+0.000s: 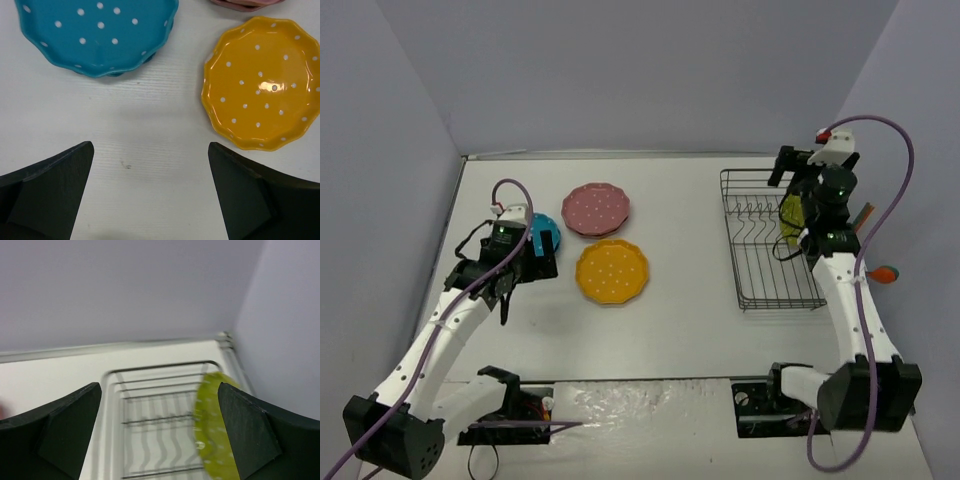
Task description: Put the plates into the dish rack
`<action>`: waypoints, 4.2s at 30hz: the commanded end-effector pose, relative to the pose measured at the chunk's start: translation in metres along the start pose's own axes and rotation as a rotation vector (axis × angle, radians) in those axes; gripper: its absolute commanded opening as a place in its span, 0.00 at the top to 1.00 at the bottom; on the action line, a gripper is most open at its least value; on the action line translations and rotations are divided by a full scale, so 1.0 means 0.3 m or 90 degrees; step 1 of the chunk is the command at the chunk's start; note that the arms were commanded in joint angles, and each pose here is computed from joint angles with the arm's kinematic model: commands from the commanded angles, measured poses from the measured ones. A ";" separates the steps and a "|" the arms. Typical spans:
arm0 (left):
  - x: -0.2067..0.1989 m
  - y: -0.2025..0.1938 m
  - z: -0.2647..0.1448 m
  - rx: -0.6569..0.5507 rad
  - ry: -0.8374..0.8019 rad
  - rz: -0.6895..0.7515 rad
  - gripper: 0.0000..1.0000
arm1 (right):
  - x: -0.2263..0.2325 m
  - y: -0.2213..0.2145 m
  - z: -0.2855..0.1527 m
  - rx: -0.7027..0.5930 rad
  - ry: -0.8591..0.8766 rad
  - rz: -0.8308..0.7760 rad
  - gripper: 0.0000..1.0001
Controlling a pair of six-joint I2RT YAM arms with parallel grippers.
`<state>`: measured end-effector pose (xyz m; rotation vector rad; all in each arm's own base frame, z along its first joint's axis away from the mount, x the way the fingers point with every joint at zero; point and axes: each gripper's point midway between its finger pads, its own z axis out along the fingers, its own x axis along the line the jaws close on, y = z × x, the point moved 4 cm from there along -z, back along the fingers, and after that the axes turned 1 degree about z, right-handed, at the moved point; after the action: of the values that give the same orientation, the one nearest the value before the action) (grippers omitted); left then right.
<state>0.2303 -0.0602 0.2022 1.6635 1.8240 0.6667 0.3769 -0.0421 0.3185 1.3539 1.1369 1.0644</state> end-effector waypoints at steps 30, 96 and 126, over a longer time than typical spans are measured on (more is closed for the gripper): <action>-0.265 -0.241 0.441 0.140 -0.023 -0.330 0.57 | 0.820 -0.497 -0.519 0.205 0.481 0.231 0.00; -0.427 -0.014 0.155 0.083 -0.301 -0.607 1.00 | 0.979 -0.729 -0.503 0.425 0.537 0.548 0.28; -0.471 0.007 0.107 0.060 -0.405 -0.583 1.00 | 0.978 -0.678 -0.469 0.380 0.574 0.587 0.56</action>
<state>0.2441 -0.1751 0.1188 0.8235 2.1689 -0.1945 0.2595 0.2647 0.0908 2.2136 1.6298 2.0365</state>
